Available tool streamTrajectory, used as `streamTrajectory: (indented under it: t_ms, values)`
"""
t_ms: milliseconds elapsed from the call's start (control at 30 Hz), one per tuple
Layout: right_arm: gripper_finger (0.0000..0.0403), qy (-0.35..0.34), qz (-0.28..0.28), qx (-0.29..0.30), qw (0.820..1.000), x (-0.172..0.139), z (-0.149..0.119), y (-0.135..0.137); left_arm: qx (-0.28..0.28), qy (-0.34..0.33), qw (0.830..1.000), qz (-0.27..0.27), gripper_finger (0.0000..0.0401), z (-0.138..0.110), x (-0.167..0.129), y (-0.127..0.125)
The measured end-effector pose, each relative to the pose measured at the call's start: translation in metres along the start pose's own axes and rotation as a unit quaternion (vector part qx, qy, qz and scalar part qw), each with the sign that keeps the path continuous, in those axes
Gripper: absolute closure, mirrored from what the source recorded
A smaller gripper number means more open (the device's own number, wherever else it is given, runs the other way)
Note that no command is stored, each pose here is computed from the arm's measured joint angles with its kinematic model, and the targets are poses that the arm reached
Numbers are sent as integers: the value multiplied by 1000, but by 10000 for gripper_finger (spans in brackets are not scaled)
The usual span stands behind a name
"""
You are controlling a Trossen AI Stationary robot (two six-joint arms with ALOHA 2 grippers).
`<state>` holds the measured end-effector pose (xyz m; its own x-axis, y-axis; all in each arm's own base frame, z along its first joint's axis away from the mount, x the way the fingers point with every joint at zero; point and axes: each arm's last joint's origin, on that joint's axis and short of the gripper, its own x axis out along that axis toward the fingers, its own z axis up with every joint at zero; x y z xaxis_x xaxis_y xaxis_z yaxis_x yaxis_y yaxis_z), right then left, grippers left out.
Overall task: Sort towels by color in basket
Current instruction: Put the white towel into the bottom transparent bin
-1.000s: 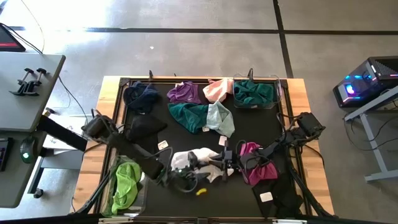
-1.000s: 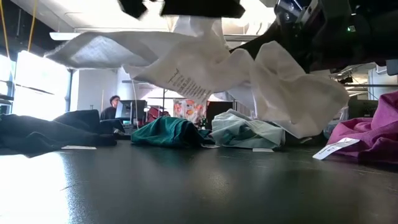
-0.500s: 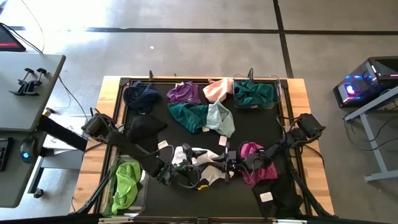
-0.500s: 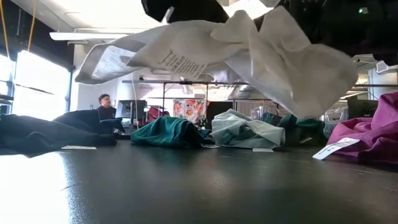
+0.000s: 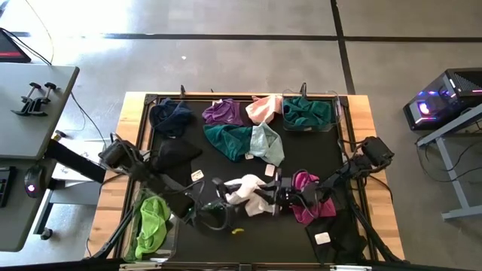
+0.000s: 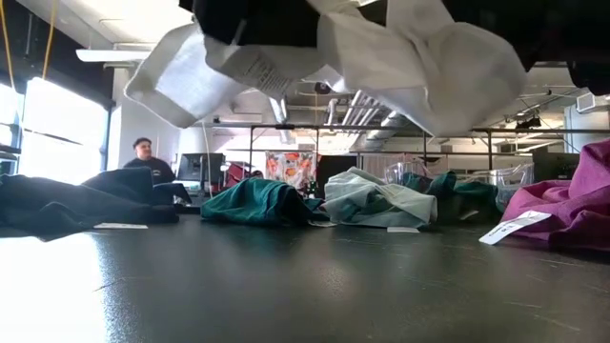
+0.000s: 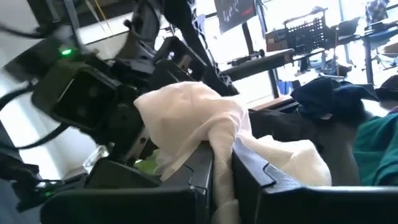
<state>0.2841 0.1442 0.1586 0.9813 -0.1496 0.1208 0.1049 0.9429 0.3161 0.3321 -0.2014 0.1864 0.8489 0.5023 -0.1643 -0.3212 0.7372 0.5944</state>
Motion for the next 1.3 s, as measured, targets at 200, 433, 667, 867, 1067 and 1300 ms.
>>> streamTrajectory:
  t_ms: [200, 433, 667, 867, 1067, 1300]
  values:
    - [375, -4, 35, -3, 999, 7, 4, 7, -20, -67, 997, -14, 132, 3, 10, 3]
    - [375, -7, 55, -12, 998, 10, 7, 12, 9, -112, 994, -10, 132, 6, 12, -2]
    - [375, -5, 61, -16, 998, 11, 7, 11, -9, -113, 993, -15, 135, 6, 14, -1]
    - [352, 1, 61, -24, 998, 11, 6, 11, -19, -113, 993, -20, 179, 5, 14, -2]
    - [268, 11, 80, -18, 997, 7, 11, 14, -6, -109, 994, -13, 255, 8, -1, -9]
    - [199, 44, 70, -15, 996, -20, 37, 16, 49, -77, 995, 31, 337, 11, -33, -17]
